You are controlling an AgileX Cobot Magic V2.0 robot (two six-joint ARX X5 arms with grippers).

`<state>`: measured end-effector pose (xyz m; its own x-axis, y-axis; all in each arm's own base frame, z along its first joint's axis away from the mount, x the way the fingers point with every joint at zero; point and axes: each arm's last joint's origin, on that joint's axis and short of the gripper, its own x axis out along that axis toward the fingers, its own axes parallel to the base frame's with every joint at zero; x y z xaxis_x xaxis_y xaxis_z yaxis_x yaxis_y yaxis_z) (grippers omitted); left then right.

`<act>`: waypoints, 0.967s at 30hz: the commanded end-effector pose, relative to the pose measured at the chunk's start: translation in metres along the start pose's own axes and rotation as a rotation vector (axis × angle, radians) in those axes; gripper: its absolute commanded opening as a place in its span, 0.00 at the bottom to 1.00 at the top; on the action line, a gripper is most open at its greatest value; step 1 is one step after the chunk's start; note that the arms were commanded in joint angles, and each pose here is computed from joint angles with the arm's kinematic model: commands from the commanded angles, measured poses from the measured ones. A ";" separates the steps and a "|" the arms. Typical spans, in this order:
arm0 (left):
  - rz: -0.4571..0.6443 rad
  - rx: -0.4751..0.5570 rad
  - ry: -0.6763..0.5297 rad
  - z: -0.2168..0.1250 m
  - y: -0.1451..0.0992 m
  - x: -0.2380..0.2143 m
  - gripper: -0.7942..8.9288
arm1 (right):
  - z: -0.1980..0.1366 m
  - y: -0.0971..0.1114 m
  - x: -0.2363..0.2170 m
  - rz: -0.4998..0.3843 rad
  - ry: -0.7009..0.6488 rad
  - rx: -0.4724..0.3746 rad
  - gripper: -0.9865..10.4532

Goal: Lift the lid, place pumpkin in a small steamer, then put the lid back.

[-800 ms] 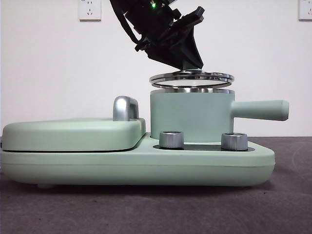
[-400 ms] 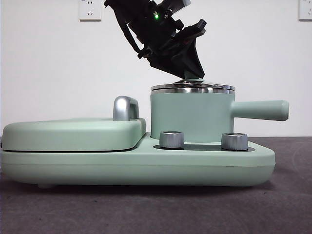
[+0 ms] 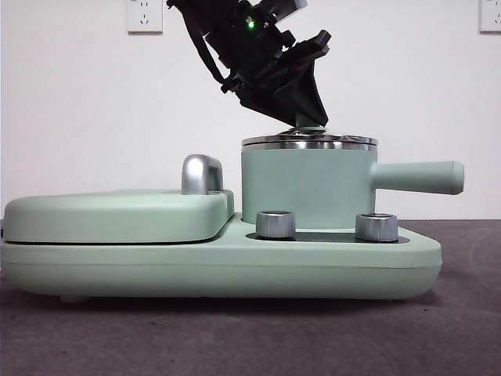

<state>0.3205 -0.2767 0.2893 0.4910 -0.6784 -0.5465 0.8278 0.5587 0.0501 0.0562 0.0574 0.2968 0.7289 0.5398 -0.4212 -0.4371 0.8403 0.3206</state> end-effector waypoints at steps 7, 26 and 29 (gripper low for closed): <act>-0.015 -0.005 -0.021 0.003 -0.005 0.009 0.41 | 0.000 0.001 0.000 0.006 0.005 0.006 0.56; -0.017 -0.073 0.005 0.032 -0.031 -0.154 0.52 | -0.004 -0.001 0.000 -0.006 0.043 -0.039 0.56; -0.012 -0.116 -0.034 0.033 -0.038 -0.192 0.52 | -0.004 0.000 0.000 0.008 0.050 -0.038 0.56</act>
<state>0.2093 -0.1861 0.4100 0.4845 -0.6846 -0.5445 0.8065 0.5907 -0.0251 0.0546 0.0561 0.2926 0.7063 0.5338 -0.4650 -0.4430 0.8456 0.2978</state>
